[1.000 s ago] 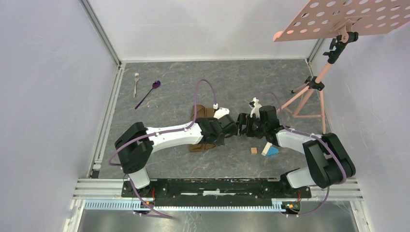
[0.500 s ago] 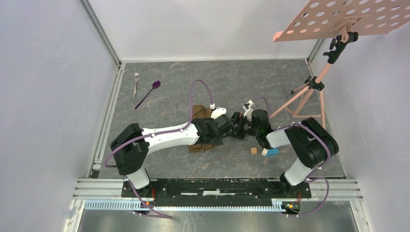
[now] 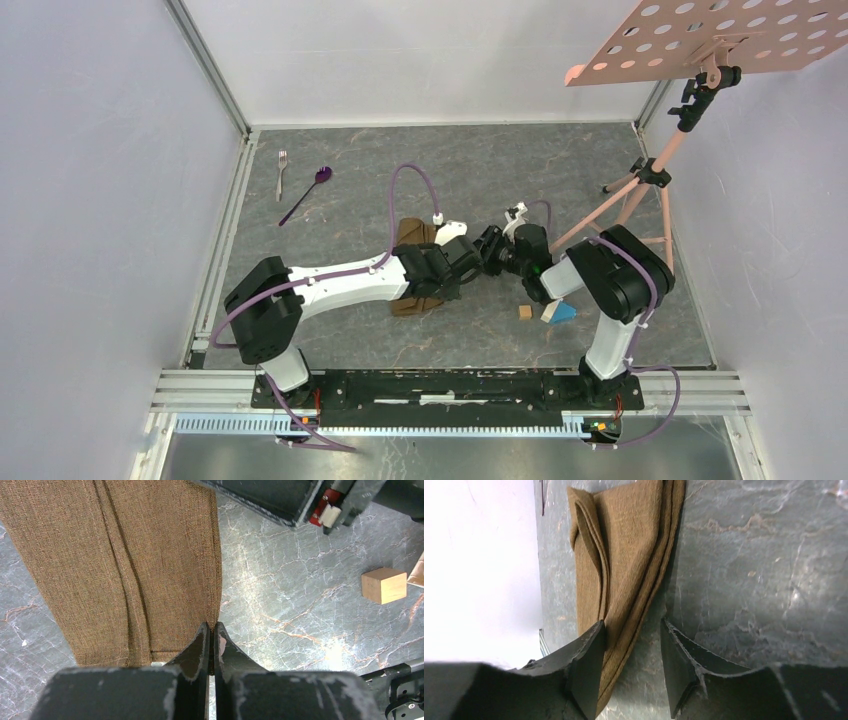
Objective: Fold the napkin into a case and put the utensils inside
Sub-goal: Pass from the left arm to the right
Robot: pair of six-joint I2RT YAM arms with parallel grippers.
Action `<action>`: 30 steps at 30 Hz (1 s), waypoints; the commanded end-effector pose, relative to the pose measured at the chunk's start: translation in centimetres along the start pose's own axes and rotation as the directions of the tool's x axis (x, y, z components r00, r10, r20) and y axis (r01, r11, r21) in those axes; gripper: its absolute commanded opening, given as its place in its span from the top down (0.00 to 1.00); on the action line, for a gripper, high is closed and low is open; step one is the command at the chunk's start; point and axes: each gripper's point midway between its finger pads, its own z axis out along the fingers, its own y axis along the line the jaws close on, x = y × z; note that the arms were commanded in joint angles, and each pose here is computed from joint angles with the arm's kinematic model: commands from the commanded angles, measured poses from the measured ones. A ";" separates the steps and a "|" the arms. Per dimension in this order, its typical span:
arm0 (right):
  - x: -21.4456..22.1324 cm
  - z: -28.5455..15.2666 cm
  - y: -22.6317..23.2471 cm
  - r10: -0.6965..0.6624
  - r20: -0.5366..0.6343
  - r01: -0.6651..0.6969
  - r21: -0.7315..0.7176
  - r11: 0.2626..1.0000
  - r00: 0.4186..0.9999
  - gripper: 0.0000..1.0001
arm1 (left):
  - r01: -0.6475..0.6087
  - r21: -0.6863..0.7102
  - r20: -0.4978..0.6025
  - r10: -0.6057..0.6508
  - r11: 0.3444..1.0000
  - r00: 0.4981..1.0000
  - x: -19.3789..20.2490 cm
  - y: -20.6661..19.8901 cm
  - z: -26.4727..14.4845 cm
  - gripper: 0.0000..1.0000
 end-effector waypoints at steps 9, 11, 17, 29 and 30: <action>-2.2 2.0 1.4 -0.014 0.067 0.019 -0.076 0.997 0.998 0.70 | 0.067 0.074 0.035 -0.069 0.995 0.997 -1.4 -1.6 -0.9 0.98; -2.1 2.0 2.0 -0.032 0.063 0.039 -0.111 0.993 0.998 0.97 | 0.063 0.112 0.018 -0.066 0.992 0.998 -1.3 -2.5 -1.1 0.97; -1.7 1.2 0.8 -0.143 0.023 0.144 -0.111 0.983 0.990 1.00 | 0.107 0.268 0.012 -0.114 0.957 0.993 -3.5 -3.8 -4.5 0.47; -2.2 2.9 -1.2 -0.350 -0.150 0.345 -0.057 0.937 0.925 1.00 | 0.515 0.453 -0.026 -0.567 0.727 0.823 -12.8 6.1 -1.5 0.69; -2.4 3.0 -1.2 -0.361 -0.152 0.358 -0.048 0.933 0.920 1.00 | 0.542 0.443 -0.032 -0.591 0.714 0.806 -13.0 6.8 -0.4 0.75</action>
